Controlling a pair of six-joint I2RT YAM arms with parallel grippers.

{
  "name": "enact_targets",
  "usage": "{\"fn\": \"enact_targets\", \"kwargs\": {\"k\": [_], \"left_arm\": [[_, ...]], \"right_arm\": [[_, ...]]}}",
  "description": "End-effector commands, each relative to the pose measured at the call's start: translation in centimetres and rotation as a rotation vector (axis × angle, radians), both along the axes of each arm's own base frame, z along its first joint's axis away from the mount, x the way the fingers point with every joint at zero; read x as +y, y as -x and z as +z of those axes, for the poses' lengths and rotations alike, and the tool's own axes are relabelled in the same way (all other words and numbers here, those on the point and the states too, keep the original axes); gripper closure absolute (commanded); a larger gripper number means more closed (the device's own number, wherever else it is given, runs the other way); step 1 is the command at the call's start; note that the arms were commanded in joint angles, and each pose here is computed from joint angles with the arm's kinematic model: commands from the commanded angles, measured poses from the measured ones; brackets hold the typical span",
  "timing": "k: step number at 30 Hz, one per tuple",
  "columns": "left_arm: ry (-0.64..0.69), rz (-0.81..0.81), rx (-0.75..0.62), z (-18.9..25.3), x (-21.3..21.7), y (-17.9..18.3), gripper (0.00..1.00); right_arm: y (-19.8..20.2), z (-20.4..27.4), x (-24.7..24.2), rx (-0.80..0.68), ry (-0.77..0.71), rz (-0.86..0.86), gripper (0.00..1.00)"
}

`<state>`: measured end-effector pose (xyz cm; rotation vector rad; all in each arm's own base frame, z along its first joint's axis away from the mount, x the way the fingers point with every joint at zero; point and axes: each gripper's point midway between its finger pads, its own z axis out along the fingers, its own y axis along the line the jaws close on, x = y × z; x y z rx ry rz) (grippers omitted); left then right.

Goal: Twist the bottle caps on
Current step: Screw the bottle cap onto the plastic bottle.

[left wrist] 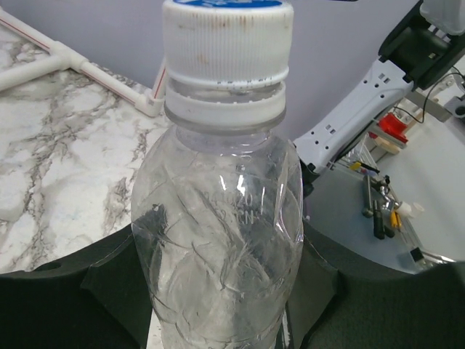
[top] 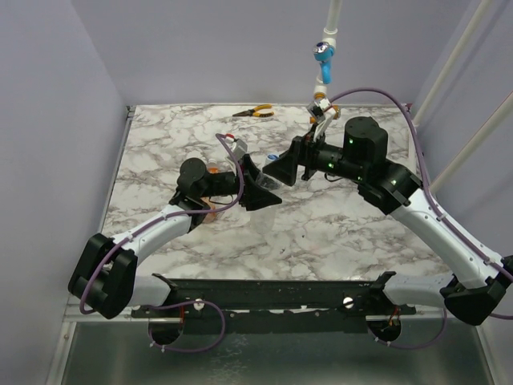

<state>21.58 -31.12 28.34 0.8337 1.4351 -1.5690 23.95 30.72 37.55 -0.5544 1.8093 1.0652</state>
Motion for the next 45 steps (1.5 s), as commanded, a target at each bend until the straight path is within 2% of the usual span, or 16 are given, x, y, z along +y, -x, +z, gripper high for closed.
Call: {"fn": "enact_targets", "kwargs": {"k": [1,9,19,28,34,39,45], "left_arm": [[0.027,-0.097,-0.043,2.1,-0.3,1.8,0.75],[0.029,-0.113,-0.042,2.0,-0.5,2.1,0.75],[0.030,-0.137,-0.041,1.7,-0.4,2.7,0.75],[0.032,-0.134,-0.046,1.6,-0.4,2.7,0.75],[0.036,-0.109,-0.050,1.6,-0.6,2.1,0.75],[0.037,0.044,-0.063,1.5,-0.9,-0.8,0.77],[0.008,0.422,-0.124,1.4,0.1,-6.8,0.77]], "right_arm": [[2.6,1.0,1.8,-0.029,-0.029,0.212,0.22],[1.9,0.8,1.3,-0.044,-0.013,0.163,0.32],[1.0,1.3,0.9,-0.056,-0.029,0.091,0.37],[0.0,1.8,0.3,-0.040,-0.044,0.010,0.48],[-0.6,0.7,-0.1,-0.003,-0.012,-0.037,0.63],[-2.4,-0.9,-1.2,0.057,0.051,-0.163,0.82],[-4.8,-4.6,-2.6,0.175,0.150,-0.357,0.86]]}}
